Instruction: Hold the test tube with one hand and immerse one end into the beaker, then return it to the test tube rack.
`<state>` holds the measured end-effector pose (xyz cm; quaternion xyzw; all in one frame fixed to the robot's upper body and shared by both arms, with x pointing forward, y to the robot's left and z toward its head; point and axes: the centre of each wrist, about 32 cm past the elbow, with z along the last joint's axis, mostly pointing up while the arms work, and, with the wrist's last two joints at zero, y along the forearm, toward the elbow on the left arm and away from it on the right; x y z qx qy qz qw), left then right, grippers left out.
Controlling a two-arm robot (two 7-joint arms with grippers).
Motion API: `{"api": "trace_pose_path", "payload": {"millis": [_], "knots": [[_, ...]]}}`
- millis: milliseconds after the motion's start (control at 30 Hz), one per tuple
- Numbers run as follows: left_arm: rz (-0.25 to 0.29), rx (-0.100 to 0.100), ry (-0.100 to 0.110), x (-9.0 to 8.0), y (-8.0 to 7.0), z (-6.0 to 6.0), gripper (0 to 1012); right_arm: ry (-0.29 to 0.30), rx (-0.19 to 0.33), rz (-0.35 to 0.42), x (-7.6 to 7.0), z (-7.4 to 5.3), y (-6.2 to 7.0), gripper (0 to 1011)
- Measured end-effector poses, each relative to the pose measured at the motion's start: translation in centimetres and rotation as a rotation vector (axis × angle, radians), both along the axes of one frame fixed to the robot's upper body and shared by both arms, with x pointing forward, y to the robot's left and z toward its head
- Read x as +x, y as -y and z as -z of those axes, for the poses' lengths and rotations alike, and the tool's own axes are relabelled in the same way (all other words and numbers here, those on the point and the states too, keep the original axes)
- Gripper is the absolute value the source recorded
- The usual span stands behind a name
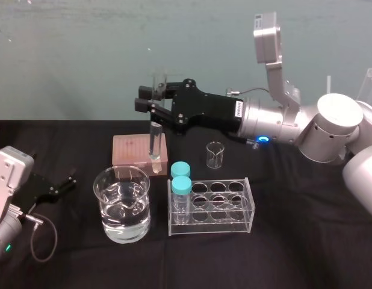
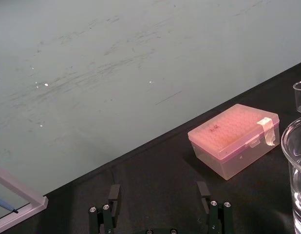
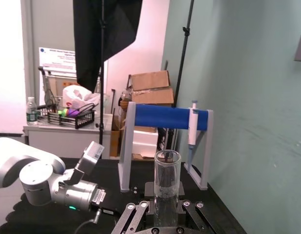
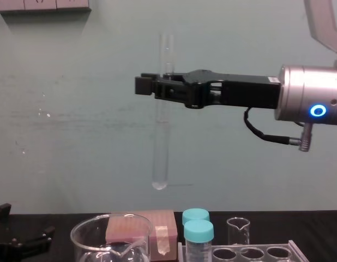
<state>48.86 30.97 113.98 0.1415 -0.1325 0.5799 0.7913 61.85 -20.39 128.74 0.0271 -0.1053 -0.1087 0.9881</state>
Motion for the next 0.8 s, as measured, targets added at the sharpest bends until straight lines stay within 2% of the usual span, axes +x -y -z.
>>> {"api": "trace_pose_path", "payload": {"millis": [400,800], "knots": [[0.000,0.000,0.000,0.0,0.0,0.0,1000,-0.011,-0.001,-0.058,0.3,0.2,-2.1,241],[0.000,0.000,0.000,0.0,0.0,0.0,1000,-0.037,-0.021,-0.089,0.3,1.0,-3.9,241]]}}
